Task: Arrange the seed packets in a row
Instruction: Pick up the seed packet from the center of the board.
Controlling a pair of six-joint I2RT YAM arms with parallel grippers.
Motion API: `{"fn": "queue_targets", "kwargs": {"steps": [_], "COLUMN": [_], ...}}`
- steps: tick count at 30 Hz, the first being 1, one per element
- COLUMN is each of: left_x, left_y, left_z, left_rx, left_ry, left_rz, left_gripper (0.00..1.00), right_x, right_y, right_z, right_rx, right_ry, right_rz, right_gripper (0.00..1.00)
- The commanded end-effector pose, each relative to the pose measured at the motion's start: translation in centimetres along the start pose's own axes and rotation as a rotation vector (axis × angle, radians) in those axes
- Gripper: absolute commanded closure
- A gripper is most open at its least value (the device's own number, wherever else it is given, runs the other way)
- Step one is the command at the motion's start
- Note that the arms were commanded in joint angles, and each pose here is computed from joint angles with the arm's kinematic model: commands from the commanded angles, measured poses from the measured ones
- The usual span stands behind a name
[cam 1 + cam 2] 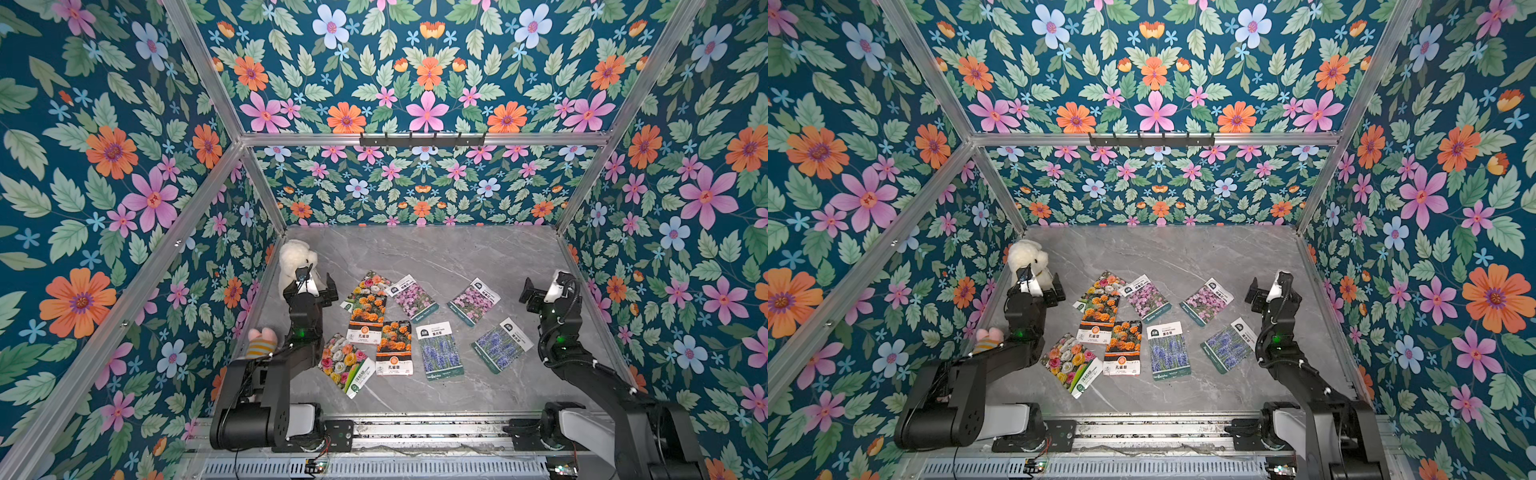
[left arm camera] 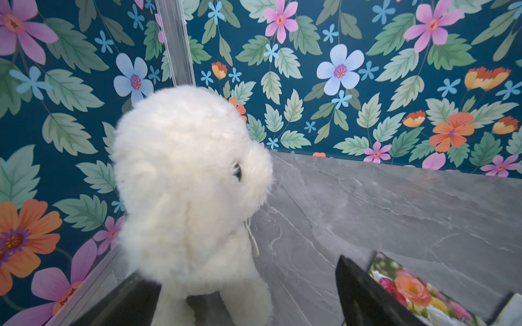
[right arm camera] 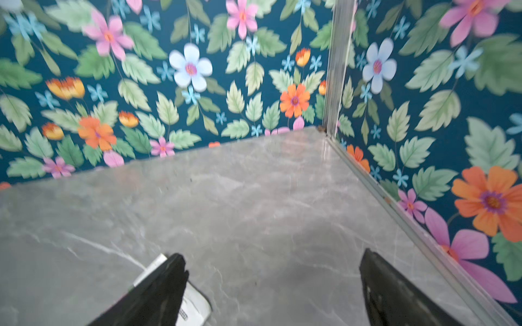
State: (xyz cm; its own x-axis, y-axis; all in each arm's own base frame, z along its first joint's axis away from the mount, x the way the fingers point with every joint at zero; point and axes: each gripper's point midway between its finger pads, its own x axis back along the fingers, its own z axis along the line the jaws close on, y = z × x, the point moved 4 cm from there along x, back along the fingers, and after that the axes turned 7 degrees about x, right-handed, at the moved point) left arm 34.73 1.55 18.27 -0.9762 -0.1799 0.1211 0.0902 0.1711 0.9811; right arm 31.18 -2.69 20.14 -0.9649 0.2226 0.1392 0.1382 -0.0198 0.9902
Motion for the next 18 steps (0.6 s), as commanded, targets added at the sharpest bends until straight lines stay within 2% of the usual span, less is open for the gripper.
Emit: {"fn": "queue_targets", "kwargs": {"steps": [1, 4, 6, 9, 13, 15, 18], "left_x": [0.3, 0.7, 1.0, 0.4, -0.4, -0.8, -0.6], "left_y": [-1.0, -0.2, 0.6, 0.9, 0.5, 0.1, -0.5], "left_z": [-0.9, -2.8, -4.5, -6.2, -8.2, -9.4, -12.2], "left_rx": [0.092, 0.179, 0.234, 0.304, 0.324, 0.354, 0.309], "left_ry": [-0.052, -0.149, -0.232, -0.268, -0.254, -0.267, -0.297], "left_rz": [0.127, 0.152, 0.173, 0.29, 0.394, 0.457, 0.513], "left_gripper": [0.0, 0.0, 0.0, 0.0, 0.0, 0.0, 0.0], "right_x": [1.2, 2.5, 3.5, 3.6, 2.6, 2.0, 1.2], "right_y": [-0.6, 1.0, 2.3, 3.0, 2.5, 2.0, 1.1], "right_z": [-0.6, -0.6, 0.3, 1.4, 3.5, 5.3, 7.8], "right_rx": [-0.066, -0.173, -0.24, -0.296, -0.326, -0.35, -0.372], "right_ry": [-0.035, -0.03, 0.032, 0.093, 0.195, 0.291, 0.408], "right_rz": [0.148, 0.209, 0.279, 0.377, 0.519, 0.618, 0.718], "right_gripper": [0.01, 0.01, 0.01, 0.01, 0.01, 0.01, 0.01]}}
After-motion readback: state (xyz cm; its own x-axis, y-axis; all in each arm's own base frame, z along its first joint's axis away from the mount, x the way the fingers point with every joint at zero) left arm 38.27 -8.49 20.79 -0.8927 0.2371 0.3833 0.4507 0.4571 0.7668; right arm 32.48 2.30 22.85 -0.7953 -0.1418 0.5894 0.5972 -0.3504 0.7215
